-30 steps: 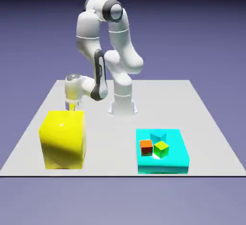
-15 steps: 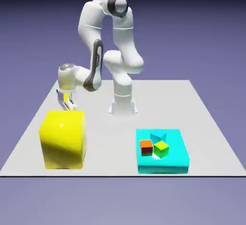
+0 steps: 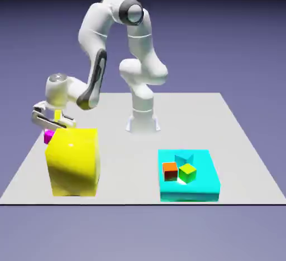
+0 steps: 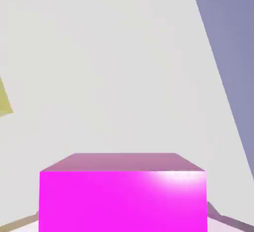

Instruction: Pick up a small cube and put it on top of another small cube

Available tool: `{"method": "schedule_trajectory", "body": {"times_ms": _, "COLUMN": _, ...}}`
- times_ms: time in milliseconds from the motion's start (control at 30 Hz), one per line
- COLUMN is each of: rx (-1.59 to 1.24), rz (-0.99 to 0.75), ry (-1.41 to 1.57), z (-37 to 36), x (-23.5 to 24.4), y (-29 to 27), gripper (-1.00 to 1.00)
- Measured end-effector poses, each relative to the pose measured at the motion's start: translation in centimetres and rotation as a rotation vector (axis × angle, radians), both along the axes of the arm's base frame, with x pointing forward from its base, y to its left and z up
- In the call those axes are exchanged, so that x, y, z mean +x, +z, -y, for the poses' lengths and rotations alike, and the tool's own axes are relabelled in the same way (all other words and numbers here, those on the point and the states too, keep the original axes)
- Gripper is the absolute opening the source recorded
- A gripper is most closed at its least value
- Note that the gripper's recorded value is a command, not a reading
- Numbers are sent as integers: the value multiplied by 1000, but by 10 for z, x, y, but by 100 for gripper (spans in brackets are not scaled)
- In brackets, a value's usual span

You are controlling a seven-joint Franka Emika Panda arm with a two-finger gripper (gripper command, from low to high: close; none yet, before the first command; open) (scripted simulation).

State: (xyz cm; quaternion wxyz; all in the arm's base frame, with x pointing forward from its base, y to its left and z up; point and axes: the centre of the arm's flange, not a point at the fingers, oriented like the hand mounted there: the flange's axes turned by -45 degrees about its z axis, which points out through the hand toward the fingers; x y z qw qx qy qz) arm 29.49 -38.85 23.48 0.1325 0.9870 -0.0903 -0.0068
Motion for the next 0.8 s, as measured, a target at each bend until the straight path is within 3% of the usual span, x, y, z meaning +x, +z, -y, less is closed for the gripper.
{"method": "schedule_trajectory", "body": {"times_ms": 433, "rx": -124, "rz": -231, "ry": 608, "z": 55, "x": 65, "y": 33, "gripper": -100}}
{"method": "schedule_trajectory", "body": {"times_ms": 800, "rx": -340, "rz": -390, "ry": 1290, "z": -16, "x": 276, "y": 68, "gripper": -100}}
